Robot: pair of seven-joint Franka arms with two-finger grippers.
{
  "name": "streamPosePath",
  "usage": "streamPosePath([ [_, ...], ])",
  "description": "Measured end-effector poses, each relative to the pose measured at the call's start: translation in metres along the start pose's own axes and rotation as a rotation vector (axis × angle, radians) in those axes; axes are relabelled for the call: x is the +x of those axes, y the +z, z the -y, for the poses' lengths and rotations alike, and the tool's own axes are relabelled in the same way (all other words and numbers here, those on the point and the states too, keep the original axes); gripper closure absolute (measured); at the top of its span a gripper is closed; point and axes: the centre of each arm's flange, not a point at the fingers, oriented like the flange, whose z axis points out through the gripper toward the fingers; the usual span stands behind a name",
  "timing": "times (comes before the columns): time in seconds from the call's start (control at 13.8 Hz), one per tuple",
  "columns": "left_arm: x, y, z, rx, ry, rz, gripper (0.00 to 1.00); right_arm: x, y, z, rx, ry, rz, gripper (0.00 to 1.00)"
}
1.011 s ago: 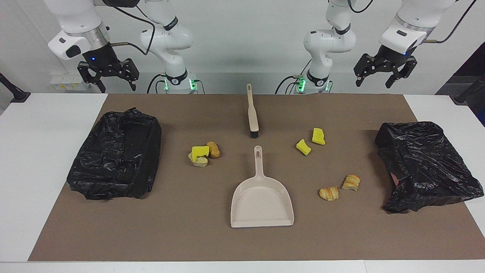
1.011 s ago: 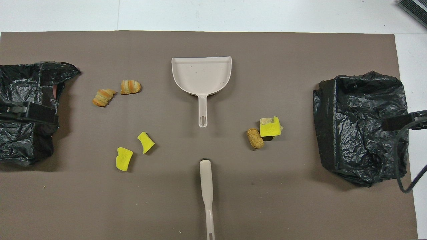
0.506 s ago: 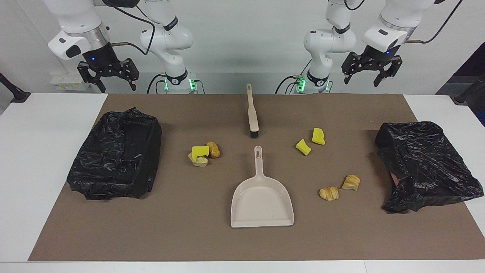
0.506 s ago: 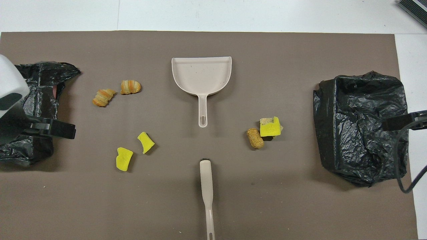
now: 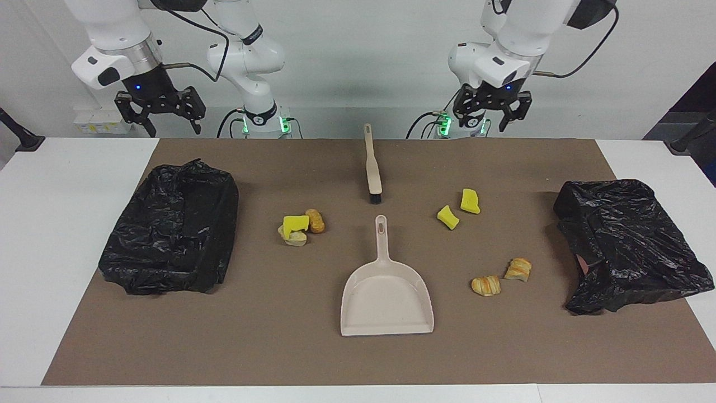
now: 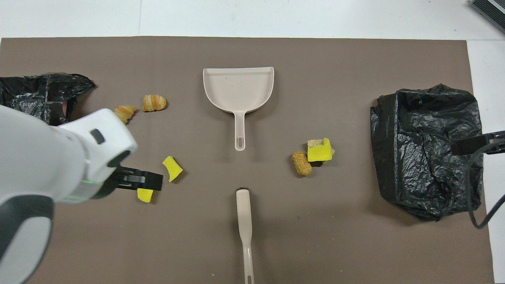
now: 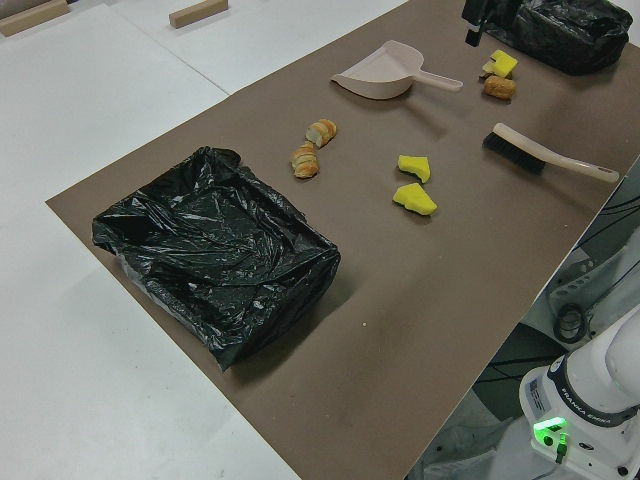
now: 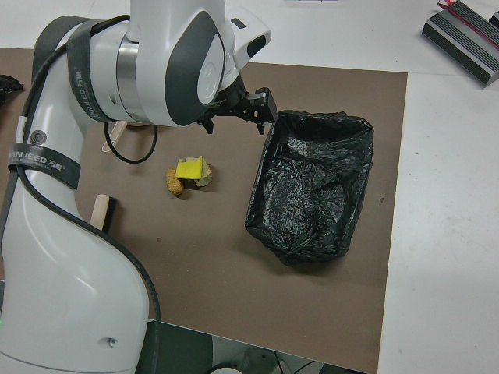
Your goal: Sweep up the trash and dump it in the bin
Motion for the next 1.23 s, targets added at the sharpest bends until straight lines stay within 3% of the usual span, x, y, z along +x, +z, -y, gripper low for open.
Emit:
streamPosePath([
  [0.58, -0.080, 0.121, -0.139, 0.029, -0.021, 0.010, 0.00, -0.005, 0.003, 0.000, 0.003, 0.000, 0.008, 0.00],
  [0.94, -0.138, 0.201, -0.189, 0.048, -0.026, 0.014, 0.00, -0.007, 0.006, 0.000, 0.005, -0.001, 0.014, 0.00],
  [1.23, -0.163, 0.256, -0.216, 0.045, -0.037, 0.009, 0.00, -0.008, 0.006, 0.000, 0.005, -0.001, 0.014, 0.00],
])
